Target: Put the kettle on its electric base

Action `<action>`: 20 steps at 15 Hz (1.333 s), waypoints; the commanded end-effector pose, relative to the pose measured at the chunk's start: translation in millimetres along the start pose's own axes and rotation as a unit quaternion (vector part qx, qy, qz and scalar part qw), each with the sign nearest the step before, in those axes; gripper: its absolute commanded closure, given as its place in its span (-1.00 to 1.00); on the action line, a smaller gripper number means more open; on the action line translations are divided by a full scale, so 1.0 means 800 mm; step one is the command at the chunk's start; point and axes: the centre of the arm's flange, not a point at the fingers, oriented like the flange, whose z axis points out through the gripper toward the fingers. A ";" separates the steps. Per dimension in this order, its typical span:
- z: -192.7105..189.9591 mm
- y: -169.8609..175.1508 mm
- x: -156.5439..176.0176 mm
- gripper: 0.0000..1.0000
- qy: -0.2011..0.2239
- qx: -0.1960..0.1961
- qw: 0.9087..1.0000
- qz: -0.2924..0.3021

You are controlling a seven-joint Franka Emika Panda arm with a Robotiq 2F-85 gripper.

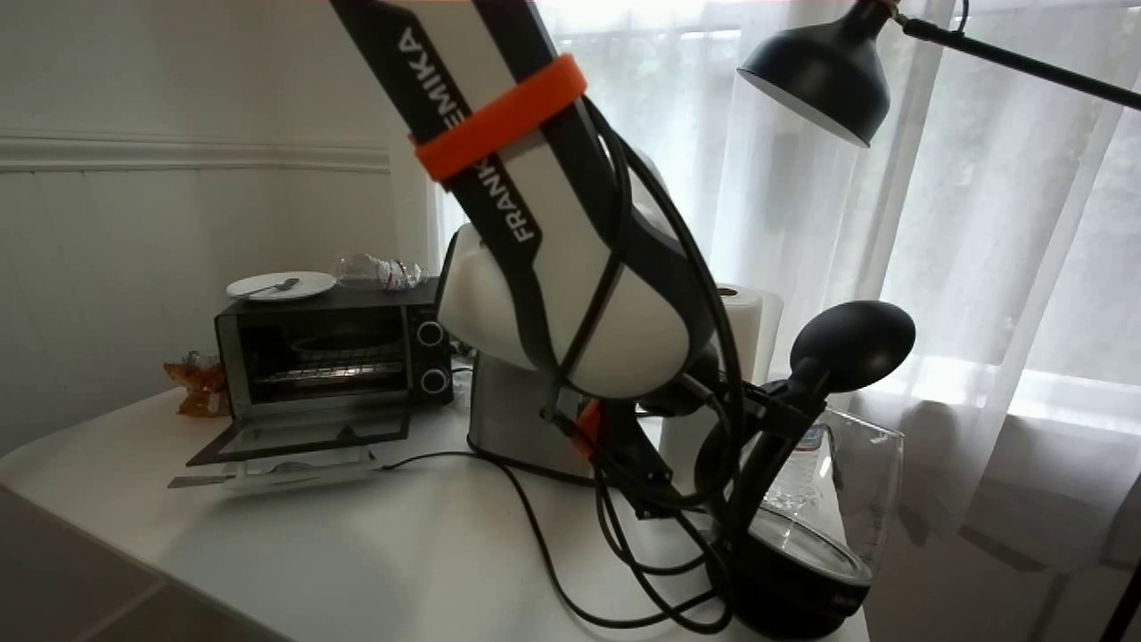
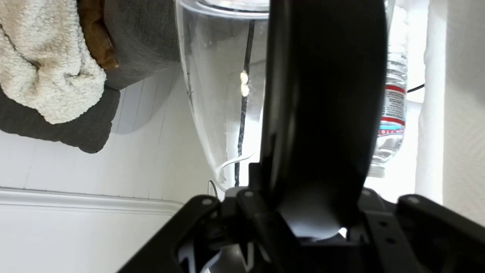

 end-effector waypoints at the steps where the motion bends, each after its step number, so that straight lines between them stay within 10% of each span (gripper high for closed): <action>1: -0.002 0.012 0.007 0.64 0.004 0.011 1.000 -0.012; 6: -0.003 0.015 -0.002 0.64 -0.036 0.017 0.999 -0.018; 7: -0.003 0.005 -0.006 0.14 -0.026 0.011 1.000 -0.012; 13: -0.004 0.009 -0.009 0.14 -0.035 0.013 0.999 -0.013; 14: -0.004 0.009 -0.009 0.64 -0.036 0.013 0.999 -0.014; 20: -0.013 0.008 -0.028 0.64 -0.072 0.022 0.997 -0.032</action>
